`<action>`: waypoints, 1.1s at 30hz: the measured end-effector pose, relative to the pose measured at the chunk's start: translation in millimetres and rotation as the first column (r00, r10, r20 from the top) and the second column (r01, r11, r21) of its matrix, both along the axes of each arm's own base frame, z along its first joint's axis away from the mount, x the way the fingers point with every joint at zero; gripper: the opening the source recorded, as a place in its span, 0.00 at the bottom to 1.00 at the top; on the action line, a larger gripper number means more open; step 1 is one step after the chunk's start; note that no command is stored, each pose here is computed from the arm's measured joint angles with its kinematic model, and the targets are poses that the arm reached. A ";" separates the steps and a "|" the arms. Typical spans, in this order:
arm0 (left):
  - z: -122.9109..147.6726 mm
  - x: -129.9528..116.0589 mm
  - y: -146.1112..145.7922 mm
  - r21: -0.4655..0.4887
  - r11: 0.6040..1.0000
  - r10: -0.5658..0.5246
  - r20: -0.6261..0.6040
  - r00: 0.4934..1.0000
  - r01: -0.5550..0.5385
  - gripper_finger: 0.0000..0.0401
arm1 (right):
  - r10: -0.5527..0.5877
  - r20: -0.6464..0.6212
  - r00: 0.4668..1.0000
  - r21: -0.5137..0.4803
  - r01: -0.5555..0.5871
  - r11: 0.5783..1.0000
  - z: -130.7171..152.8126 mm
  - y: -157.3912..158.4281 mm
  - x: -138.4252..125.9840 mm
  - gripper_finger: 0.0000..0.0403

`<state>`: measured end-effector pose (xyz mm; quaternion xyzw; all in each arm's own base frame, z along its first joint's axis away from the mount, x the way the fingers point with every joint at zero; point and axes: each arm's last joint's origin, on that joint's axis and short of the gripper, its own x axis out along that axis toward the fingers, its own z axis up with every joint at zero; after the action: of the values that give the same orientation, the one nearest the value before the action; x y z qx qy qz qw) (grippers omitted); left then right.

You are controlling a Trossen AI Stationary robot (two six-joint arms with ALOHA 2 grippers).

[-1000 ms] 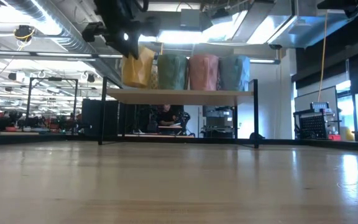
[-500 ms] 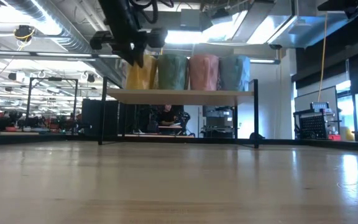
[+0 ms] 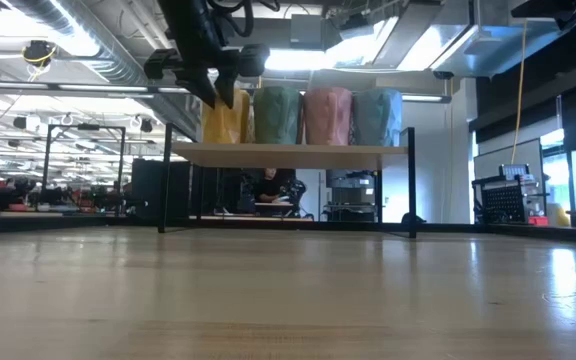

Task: Place coffee mugs
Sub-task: Put the yellow mug on the shelf, then return to Home Position

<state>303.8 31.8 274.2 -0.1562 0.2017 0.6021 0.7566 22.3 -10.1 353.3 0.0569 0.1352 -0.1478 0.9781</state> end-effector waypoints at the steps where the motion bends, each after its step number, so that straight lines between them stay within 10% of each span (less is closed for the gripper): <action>1: 1.4 -1.7 -0.5 -0.001 1.000 -0.003 -0.003 1.000 0.003 0.29 | 0.000 0.000 1.000 0.000 0.000 1.000 0.0 0.0 0.0 0.45; 33: 45.0 -0.8 -1.7 0.000 0.983 -0.183 -0.108 0.977 0.184 0.39 | 0.049 -0.029 0.998 0.033 -0.048 0.998 -2.8 1.2 -0.7 0.45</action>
<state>303.0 30.1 319.2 -0.1005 0.2529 0.5381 0.7977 21.7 -8.9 350.5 0.0674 0.1532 -0.1227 0.9782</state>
